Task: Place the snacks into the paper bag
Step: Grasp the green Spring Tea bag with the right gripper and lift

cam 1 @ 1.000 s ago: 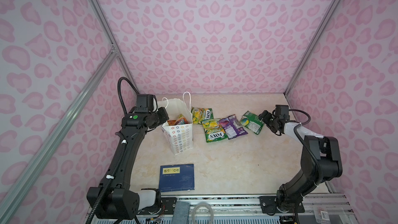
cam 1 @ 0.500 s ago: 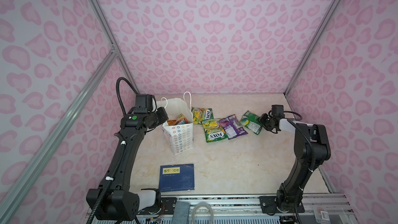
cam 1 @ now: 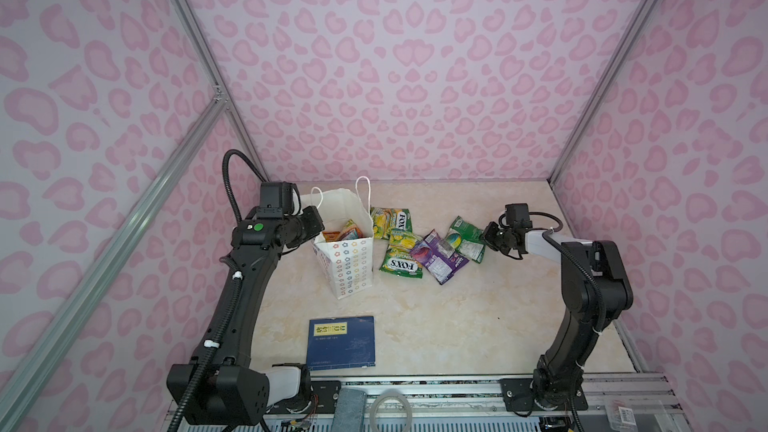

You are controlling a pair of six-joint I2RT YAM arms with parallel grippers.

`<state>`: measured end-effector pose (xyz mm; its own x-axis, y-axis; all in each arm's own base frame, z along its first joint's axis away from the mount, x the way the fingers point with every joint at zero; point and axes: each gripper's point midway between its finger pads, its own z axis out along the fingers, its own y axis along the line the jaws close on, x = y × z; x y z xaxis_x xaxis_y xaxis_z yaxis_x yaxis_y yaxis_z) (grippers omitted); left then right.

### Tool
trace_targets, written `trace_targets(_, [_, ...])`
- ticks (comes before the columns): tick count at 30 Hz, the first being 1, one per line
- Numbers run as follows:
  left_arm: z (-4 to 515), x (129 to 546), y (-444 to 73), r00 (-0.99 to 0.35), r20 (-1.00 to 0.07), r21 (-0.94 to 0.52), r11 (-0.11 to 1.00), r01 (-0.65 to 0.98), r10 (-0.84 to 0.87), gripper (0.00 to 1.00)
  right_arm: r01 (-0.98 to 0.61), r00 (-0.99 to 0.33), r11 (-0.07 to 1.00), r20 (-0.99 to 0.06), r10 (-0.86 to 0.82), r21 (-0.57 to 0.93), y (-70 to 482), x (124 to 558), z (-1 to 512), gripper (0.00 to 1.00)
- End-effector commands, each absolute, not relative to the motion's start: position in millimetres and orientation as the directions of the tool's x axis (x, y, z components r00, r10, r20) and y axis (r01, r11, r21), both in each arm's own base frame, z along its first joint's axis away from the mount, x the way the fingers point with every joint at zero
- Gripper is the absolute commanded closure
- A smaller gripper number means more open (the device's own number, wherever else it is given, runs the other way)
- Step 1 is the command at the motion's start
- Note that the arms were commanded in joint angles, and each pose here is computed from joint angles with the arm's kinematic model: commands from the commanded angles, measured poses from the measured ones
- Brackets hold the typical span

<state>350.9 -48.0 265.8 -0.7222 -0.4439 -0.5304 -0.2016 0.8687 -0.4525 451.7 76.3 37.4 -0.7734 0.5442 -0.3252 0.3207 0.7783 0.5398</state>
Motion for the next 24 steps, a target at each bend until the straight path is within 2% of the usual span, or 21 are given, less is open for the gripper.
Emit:
trace_targets(1, [270, 355, -52, -0.714, -0.541, -0.474, 0.863, -0.176, -0.444, 0.97, 0.312, -0.812, 0.774, -0.269, 0.518, 0.551, 102, 431, 33, 1.00])
trace_targets(5, [271, 355, -54, -0.716, -0.539, -0.482, 0.859, -0.170, -0.444, 0.96, 0.287, -0.815, 0.773, -0.280, 0.508, 0.566, 124, 429, 43, 1.00])
trace_targets(11, [272, 355, -53, -0.714, -0.542, -0.482, 0.860, -0.168, -0.443, 0.96, 0.250, -0.792, 0.765, -0.329, 0.514, 0.593, 127, 440, 82, 1.00])
trace_targets(19, [273, 355, -56, -0.717, -0.539, -0.491, 0.857, -0.159, -0.442, 0.96, 0.150, -0.691, 0.834, -0.547, 0.473, 0.531, 110, 449, 188, 1.00])
trace_targets(24, [275, 354, -56, -0.715, -0.542, -0.496, 0.855, -0.153, -0.442, 0.96, 0.046, -0.579, 0.872, -0.698, 0.420, 0.487, 120, 430, 275, 1.00])
